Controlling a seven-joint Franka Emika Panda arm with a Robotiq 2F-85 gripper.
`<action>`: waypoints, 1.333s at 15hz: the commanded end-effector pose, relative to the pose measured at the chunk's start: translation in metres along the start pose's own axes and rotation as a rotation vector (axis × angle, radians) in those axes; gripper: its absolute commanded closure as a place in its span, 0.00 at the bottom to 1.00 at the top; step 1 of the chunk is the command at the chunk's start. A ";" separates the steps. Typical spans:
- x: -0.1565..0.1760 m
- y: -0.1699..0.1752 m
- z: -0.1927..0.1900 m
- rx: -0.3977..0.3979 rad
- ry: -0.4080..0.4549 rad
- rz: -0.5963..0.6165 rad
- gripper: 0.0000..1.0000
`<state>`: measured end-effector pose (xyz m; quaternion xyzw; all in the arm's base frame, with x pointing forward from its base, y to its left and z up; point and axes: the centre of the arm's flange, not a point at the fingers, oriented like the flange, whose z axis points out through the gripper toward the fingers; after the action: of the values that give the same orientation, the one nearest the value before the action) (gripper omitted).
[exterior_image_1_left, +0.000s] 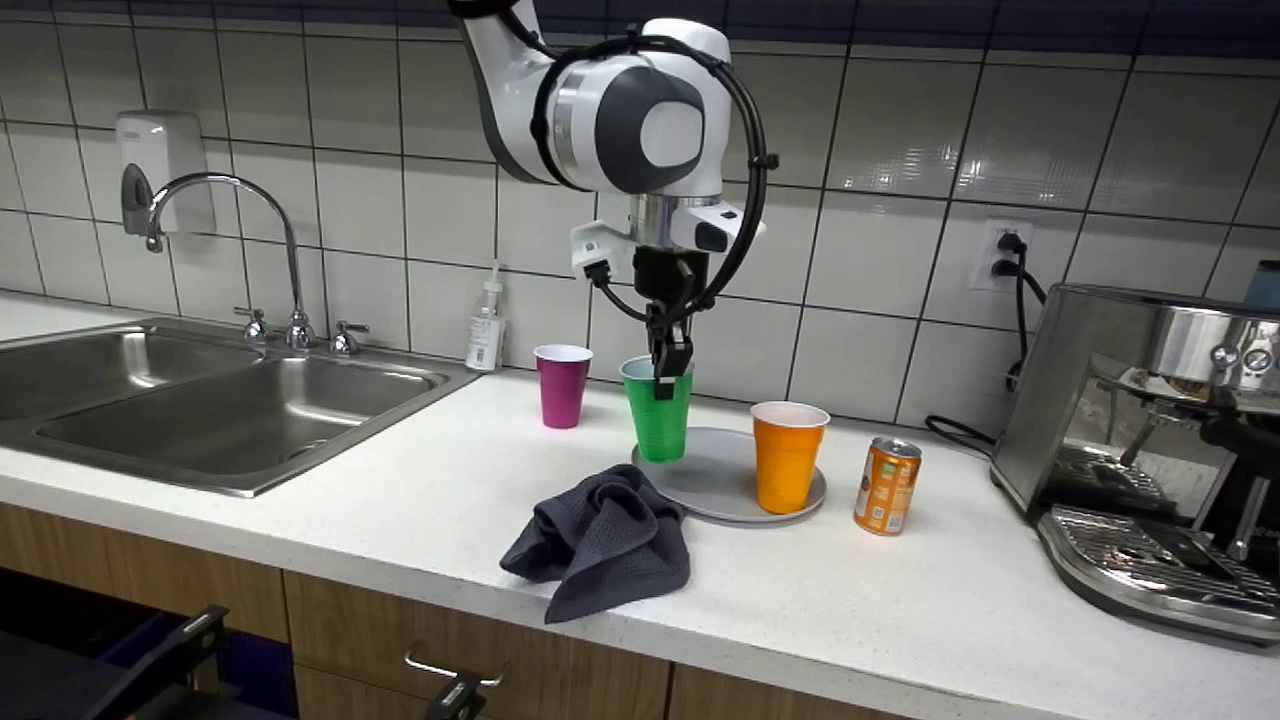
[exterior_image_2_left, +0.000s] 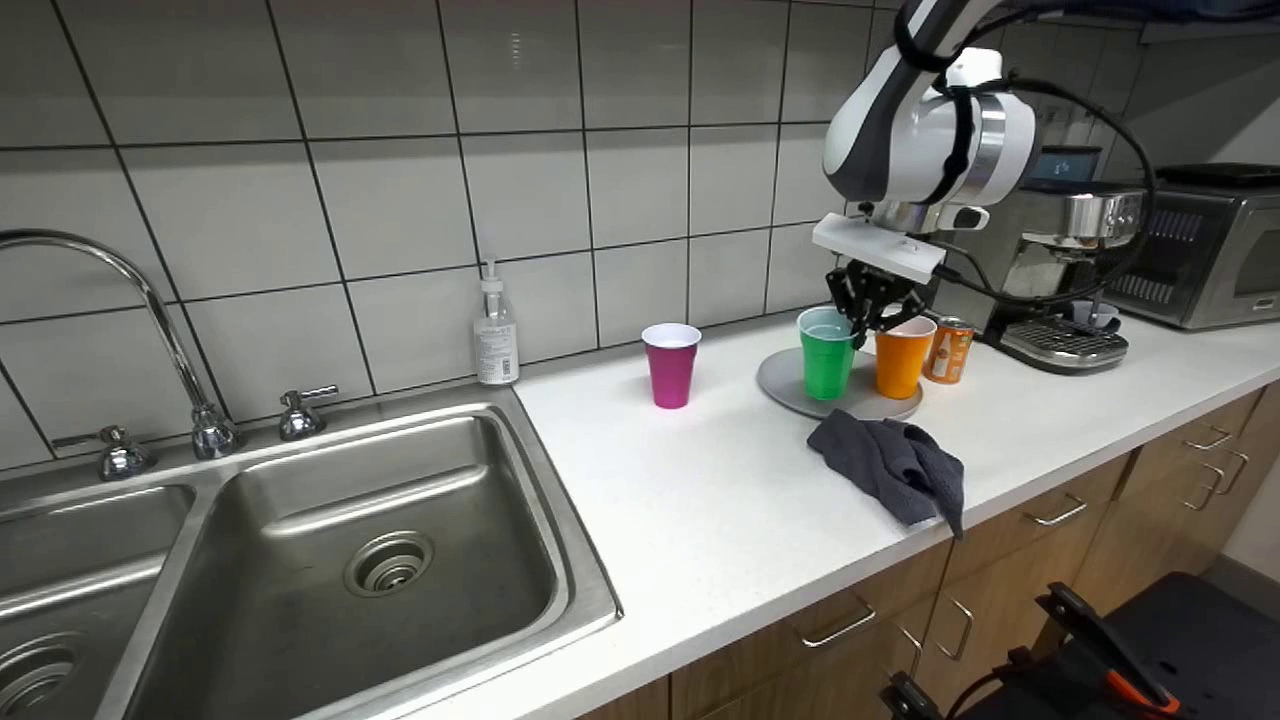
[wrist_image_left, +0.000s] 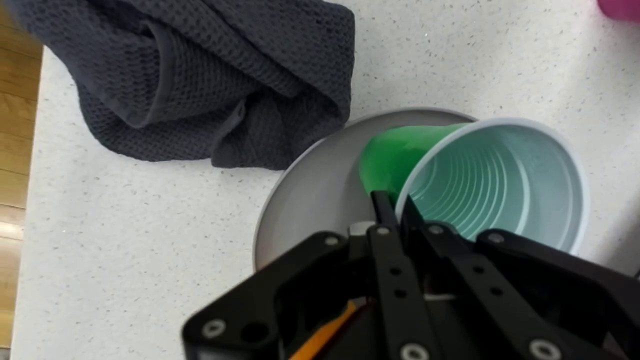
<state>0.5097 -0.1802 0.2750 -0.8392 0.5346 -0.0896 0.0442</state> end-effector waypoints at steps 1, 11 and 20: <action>0.007 0.004 0.009 0.003 0.010 0.074 0.99; 0.017 0.009 0.026 -0.007 -0.005 0.163 0.99; 0.027 0.011 0.032 -0.009 -0.005 0.200 0.99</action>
<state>0.5103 -0.2036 0.2458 -0.7932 0.6023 -0.0773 0.0464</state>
